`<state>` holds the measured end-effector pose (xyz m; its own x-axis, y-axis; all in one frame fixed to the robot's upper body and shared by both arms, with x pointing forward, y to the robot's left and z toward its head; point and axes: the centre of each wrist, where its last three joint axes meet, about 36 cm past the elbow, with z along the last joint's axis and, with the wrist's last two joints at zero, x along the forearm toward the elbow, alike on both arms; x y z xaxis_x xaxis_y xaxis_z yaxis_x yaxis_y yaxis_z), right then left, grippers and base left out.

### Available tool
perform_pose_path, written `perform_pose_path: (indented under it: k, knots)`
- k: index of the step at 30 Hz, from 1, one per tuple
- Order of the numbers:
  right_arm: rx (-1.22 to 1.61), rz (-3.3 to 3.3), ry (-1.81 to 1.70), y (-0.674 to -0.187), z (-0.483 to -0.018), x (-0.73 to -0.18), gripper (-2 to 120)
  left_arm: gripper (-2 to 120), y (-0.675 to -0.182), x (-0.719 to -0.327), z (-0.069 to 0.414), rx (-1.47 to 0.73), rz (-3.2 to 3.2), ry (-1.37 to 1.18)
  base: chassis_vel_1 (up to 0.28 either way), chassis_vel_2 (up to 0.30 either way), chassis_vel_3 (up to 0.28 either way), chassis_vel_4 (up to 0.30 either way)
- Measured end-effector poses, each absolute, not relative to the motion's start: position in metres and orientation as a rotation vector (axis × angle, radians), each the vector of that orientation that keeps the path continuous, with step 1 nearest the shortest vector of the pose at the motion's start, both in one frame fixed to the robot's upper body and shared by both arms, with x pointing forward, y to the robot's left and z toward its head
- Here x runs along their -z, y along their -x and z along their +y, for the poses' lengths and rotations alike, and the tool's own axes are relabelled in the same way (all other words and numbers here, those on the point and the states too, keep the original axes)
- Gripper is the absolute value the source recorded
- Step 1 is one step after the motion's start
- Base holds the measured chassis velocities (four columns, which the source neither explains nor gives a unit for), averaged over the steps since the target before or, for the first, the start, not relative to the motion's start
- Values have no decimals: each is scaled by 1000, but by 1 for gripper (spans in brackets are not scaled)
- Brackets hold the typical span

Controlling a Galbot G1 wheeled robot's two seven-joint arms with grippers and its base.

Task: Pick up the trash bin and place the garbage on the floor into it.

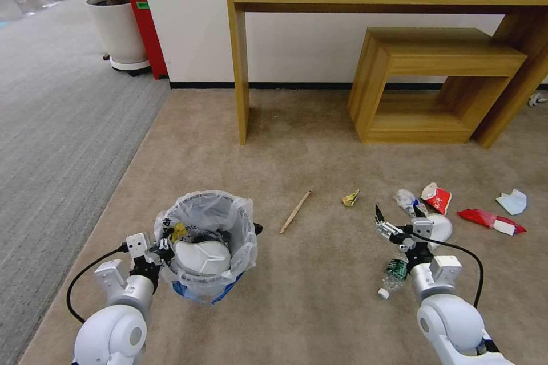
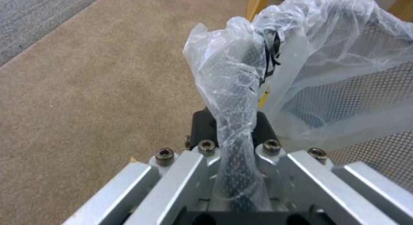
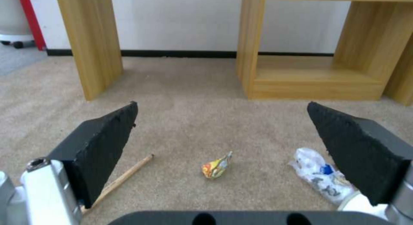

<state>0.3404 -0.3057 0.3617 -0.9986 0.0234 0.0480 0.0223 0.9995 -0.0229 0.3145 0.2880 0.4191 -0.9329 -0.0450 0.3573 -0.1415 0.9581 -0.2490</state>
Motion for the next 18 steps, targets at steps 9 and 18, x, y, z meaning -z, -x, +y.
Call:
perform_pose_path:
  k: [9,18]
  knots:
    - [-76,-3129,35,-334,-303,-355,100,3,-315,-420,290,-378,-2758,-135,0,0,0,0]
    - [-94,-3144,37,-333,-305,-354,100,3,-315,-421,292,-379,-2764,-141,0,0,0,0]
